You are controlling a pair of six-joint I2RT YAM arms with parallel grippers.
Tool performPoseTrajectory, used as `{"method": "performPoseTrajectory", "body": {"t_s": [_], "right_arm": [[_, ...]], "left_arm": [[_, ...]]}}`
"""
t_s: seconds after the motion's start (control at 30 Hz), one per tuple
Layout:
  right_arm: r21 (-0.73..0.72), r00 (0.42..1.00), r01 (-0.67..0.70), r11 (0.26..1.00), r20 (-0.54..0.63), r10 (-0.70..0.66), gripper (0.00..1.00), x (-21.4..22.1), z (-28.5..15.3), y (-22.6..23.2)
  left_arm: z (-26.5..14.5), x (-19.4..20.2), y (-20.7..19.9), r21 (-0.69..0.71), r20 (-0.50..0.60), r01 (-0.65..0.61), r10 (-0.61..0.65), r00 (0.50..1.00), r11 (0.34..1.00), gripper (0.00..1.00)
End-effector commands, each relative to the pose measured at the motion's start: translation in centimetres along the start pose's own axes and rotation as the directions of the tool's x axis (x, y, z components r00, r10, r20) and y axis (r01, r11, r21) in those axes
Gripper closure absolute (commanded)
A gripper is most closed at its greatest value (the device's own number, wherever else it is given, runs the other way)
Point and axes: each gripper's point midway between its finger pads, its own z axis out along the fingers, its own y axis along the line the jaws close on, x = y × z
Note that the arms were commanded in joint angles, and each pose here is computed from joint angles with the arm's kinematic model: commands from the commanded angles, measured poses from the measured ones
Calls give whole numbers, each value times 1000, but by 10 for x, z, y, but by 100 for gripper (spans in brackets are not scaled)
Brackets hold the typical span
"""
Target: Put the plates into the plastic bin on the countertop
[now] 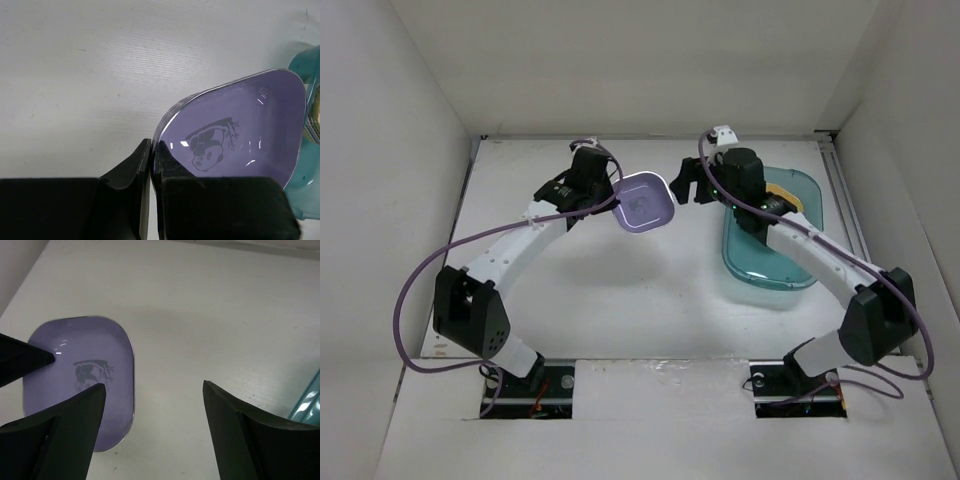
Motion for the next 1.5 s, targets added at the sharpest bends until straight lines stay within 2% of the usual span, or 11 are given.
{"method": "performPoseTrajectory", "body": {"t_s": [0.0, 0.17, 0.27, 0.33, 0.37, 0.4, 0.6, 0.87, 1.2, 1.33, 1.47], "right_arm": [[-73, 999, 15, 997, -30, -18, 17, 9, 21, 15], [-161, 995, 6, 987, -98, -22, 28, 30, 40, 39], [-169, 994, -14, 986, -108, -4, 92, 32, 47, 47], [-148, 996, -32, 988, -91, 18, 100, 25, 44, 45], [-131, 996, -39, 991, -85, 28, 100, 24, 42, 42], [-79, 996, -45, 996, -76, 39, 100, 26, 40, 33], [213, 980, -193, 958, 85, 179, 100, -5, -18, -72], [594, 924, -381, 709, 207, 322, 100, 26, -111, -245], [672, 849, -517, 530, 325, 416, 100, 61, -138, -302], [629, 853, -513, 584, 300, 427, 71, 57, -128, -285], [575, 862, -506, 643, 351, 365, 0, 17, -128, -263]], "left_arm": [[-22, -29, -33, 130, 72, 11, -21, 997, 991, 100], [-31, -32, -43, 193, 80, 1, -17, 997, 981, 100], [-30, -30, -42, 188, 73, 1, -15, 997, 982, 96], [-34, -32, -42, 193, 80, 1, -17, 997, 981, 44], [-39, -37, -41, 186, 103, 17, -37, 994, 982, 7], [-40, -36, -38, 177, 108, 18, -37, 993, 984, 0], [-77, -55, -14, 92, 204, 46, -64, 977, 995, 0], [-111, -46, 38, -82, 249, 9, 12, 969, 997, 0], [-117, -24, 79, -159, 250, -16, 56, 967, 987, 0], [-114, -21, 84, -157, 265, -4, 46, 963, 988, 0], [-109, -21, 82, -157, 251, -9, 49, 967, 988, 0]]}}
